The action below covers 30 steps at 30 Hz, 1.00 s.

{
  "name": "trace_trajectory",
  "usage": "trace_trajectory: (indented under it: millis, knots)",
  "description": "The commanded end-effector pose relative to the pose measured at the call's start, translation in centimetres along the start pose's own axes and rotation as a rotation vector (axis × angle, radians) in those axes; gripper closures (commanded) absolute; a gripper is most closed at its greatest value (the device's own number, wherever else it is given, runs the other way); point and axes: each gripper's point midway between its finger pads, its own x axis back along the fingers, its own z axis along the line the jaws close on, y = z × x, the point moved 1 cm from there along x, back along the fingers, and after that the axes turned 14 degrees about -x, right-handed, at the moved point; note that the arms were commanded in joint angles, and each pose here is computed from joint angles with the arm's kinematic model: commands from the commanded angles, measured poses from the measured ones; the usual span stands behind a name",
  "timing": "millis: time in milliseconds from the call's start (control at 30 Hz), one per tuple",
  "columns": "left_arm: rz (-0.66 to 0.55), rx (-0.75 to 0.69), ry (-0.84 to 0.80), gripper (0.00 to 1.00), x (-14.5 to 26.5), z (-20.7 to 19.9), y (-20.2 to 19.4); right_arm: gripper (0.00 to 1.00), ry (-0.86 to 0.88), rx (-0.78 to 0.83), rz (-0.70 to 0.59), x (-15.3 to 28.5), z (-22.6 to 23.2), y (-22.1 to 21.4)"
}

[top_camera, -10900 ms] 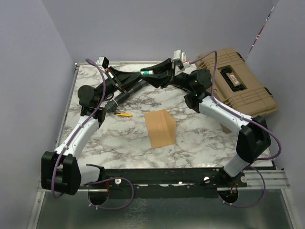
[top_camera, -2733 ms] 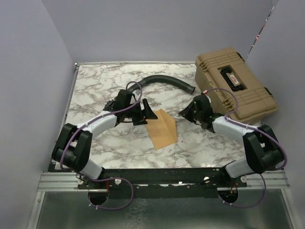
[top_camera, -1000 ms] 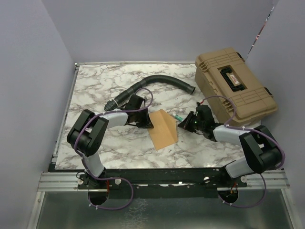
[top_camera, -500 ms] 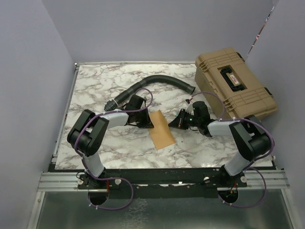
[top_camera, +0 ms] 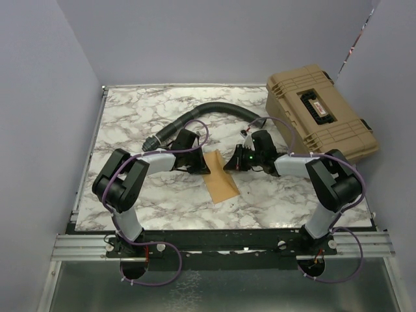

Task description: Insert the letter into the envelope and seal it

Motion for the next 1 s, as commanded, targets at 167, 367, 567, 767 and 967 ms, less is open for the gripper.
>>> trace_trajectory:
  millis: [167, 367, 567, 767, 967]
  knots:
    - [0.101, 0.011, 0.141, 1.0, -1.3, 3.7, -3.5, 0.84, -0.149, 0.107, 0.025, -1.0, -1.2, -1.2]
    - [0.097, 0.012, 0.138, 1.0, -1.3, 3.6, -3.4, 0.74, -0.224, 0.148, 0.006, -1.1, -1.6, -1.2]
    - [0.078, 0.003, 0.102, 1.0, -0.9, 2.6, -2.5, 0.73, -0.356, 0.227, -0.008, -1.4, -2.6, -1.5]
    - [0.042, -0.025, -0.038, 1.0, 0.2, -1.1, 0.1, 0.72, -0.442, 0.314, 0.004, -1.5, -4.5, -2.9]
    - [-0.049, -0.049, -0.12, 1.0, 1.5, -3.3, 3.6, 0.69, -0.54, 0.419, -0.014, -1.1, -6.2, -3.1]
